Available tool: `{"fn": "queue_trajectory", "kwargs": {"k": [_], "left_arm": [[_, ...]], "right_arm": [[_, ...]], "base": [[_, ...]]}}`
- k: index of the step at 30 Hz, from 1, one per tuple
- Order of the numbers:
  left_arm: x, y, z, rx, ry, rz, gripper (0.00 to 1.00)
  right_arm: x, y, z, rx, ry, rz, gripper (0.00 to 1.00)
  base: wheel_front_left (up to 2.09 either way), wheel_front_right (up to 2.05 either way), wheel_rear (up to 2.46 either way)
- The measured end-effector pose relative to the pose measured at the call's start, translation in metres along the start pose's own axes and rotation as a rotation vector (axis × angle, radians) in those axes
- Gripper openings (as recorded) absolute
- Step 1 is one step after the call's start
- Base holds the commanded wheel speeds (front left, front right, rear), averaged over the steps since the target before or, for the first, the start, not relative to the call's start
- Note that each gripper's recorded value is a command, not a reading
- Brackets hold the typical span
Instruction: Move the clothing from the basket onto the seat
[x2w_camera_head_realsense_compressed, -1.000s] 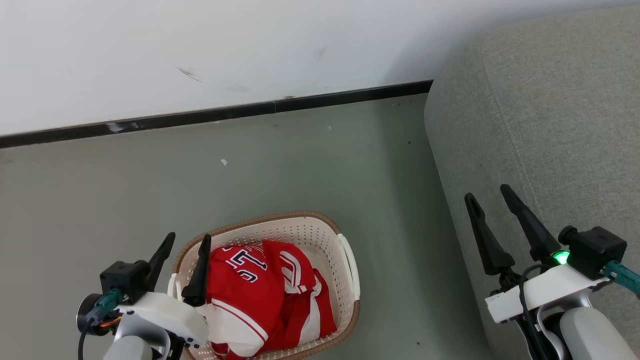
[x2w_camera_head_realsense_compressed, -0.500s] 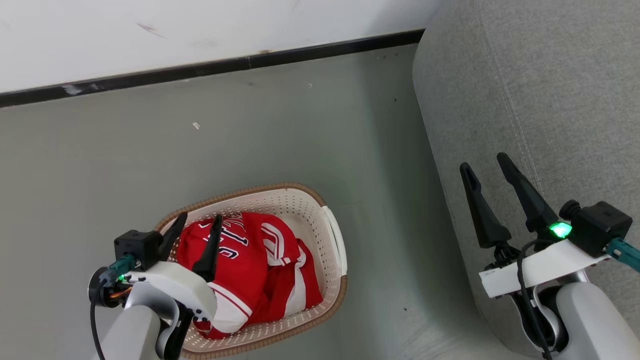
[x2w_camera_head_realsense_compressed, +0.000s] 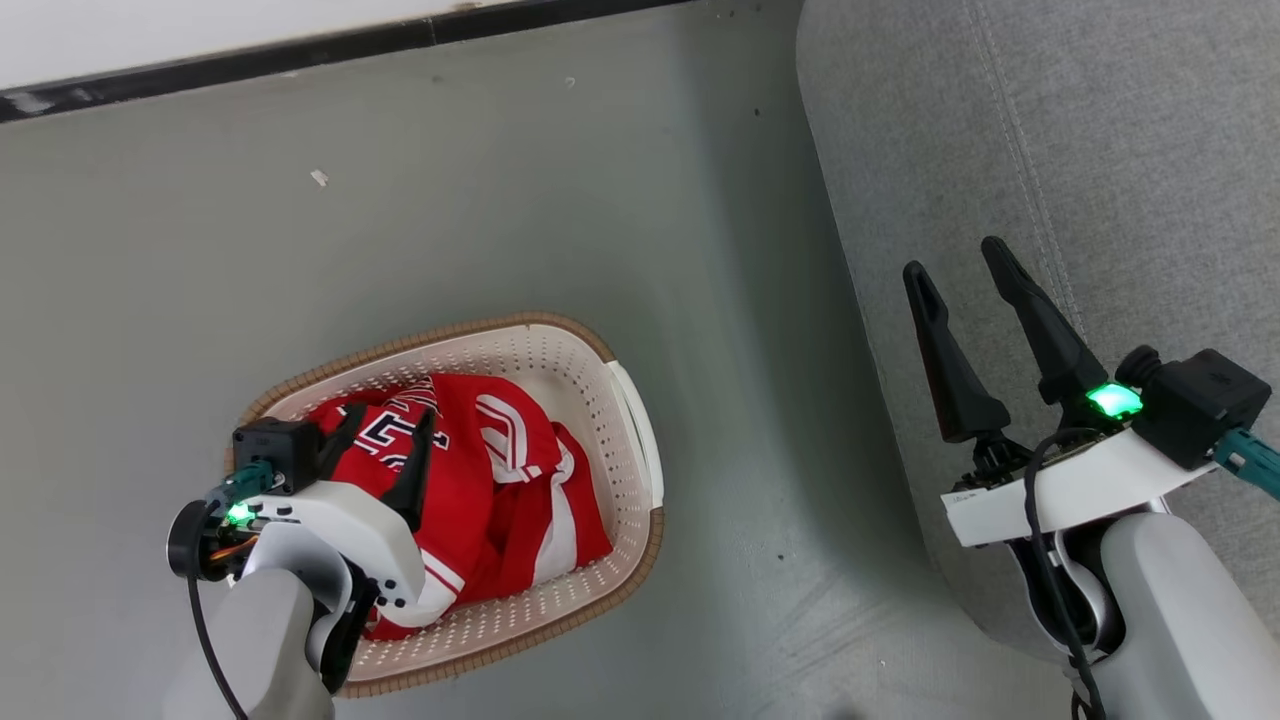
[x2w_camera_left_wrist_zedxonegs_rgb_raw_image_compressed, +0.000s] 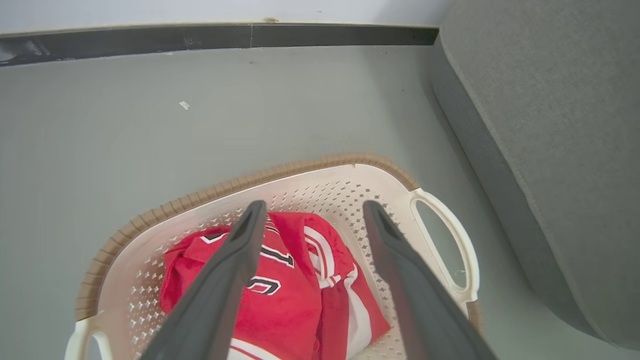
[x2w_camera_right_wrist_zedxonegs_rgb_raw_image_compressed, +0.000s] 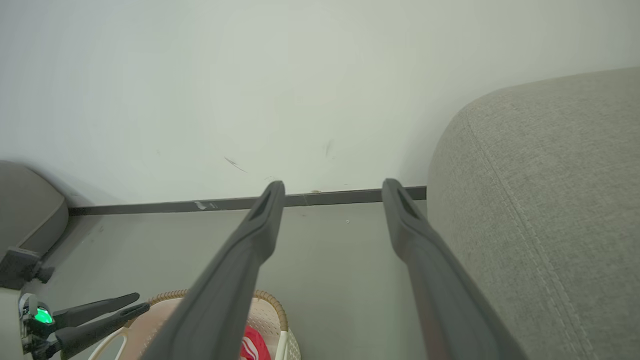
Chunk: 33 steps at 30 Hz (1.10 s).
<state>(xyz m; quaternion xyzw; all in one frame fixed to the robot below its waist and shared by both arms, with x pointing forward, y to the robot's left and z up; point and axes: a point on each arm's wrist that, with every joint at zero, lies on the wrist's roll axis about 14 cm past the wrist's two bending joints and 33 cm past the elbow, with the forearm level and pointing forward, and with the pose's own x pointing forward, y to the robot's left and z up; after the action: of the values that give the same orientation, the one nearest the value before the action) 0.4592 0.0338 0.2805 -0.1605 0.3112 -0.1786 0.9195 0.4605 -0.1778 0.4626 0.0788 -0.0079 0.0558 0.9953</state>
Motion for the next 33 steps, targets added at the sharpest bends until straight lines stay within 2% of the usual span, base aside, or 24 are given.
{"fn": "queue_trajectory", "kwargs": {"k": [9, 33], "left_arm": [[0.019, 0.004, -0.039, -0.004, 0.131, -0.003, 1.0], [0.069, 0.029, -0.099, 0.061, 0.35, 0.031, 1.0]], "right_arm": [[0.009, -0.004, -0.012, -0.009, 0.019, -0.008, 1.0], [0.019, -0.019, -0.046, -0.039, 0.092, -0.039, 1.0]], "base": [[0.0, 0.0, 0.0], [0.0, 0.0, 0.0]]}}
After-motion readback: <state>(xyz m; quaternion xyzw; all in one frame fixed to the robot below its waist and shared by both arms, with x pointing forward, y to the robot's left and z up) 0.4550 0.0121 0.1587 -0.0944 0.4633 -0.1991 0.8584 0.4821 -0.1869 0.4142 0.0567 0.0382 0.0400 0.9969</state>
